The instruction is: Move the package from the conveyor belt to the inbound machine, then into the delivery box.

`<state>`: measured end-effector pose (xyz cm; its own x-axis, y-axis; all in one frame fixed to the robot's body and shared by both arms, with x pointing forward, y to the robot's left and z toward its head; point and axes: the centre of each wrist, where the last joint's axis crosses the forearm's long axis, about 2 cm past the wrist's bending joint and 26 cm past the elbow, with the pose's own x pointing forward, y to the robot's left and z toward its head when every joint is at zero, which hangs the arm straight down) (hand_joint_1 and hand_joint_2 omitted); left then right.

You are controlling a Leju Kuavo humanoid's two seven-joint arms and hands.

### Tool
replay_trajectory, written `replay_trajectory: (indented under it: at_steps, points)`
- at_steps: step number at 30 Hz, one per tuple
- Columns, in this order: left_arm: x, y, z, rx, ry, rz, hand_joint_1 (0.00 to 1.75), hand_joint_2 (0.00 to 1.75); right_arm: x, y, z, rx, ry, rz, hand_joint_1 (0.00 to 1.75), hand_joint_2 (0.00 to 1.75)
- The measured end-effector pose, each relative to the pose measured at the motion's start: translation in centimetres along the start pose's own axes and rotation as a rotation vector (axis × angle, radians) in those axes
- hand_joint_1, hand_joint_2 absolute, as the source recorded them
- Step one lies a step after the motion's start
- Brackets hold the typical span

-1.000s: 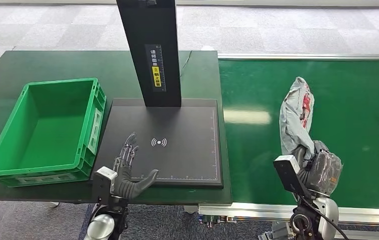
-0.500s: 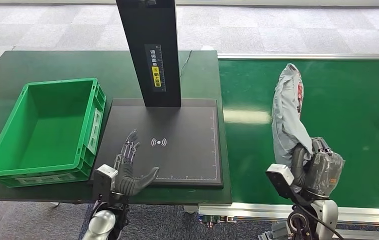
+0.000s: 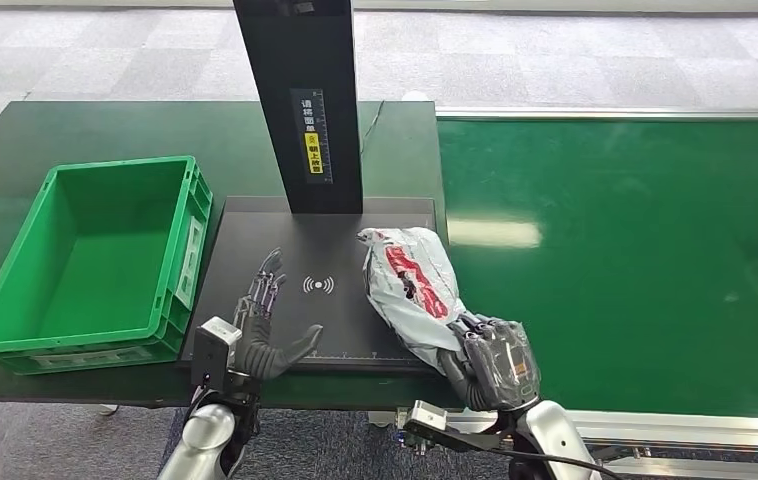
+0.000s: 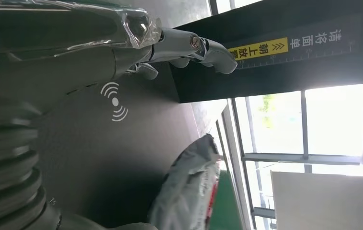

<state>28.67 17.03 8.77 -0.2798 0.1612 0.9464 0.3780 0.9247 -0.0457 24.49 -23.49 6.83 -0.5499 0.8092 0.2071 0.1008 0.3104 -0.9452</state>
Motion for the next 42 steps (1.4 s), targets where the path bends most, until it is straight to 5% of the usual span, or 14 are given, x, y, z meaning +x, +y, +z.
replay_trajectory:
  at_steps: [7, 13, 18, 22, 29, 42]
  points:
    - [0.0, 0.1, -0.1, 0.006, -0.014, 0.007, 0.00, 1.75, 1.0, 2.0, 1.3, 0.160, -0.098, -0.103, 1.75, 1.75]
    - [0.4, 0.2, -0.9, 0.009, -0.032, 0.009, 0.00, 1.75, 1.7, 2.2, 1.0, 0.110, -0.207, -0.196, 1.75, 1.75]
    - [0.4, 0.3, -1.3, 0.016, -0.039, 0.007, 0.00, 1.75, 1.9, 1.8, 0.7, -0.034, -0.238, -0.099, 1.75, 1.75]
    - [0.5, 0.2, -1.4, 0.024, -0.041, 0.013, 0.00, 1.75, 2.3, 0.7, -0.1, -0.178, -0.247, 0.097, 1.75, 0.00]
    - [0.4, 0.0, -1.4, 0.028, -0.040, 0.018, 0.00, 1.75, 1.9, -1.3, -1.1, -0.233, -0.233, 0.265, 1.75, 0.00]
    - [0.3, 0.0, -1.3, 0.028, -0.034, 0.020, 0.00, 1.75, 1.3, -1.8, -0.8, -0.237, -0.192, 0.298, 1.75, 0.00]
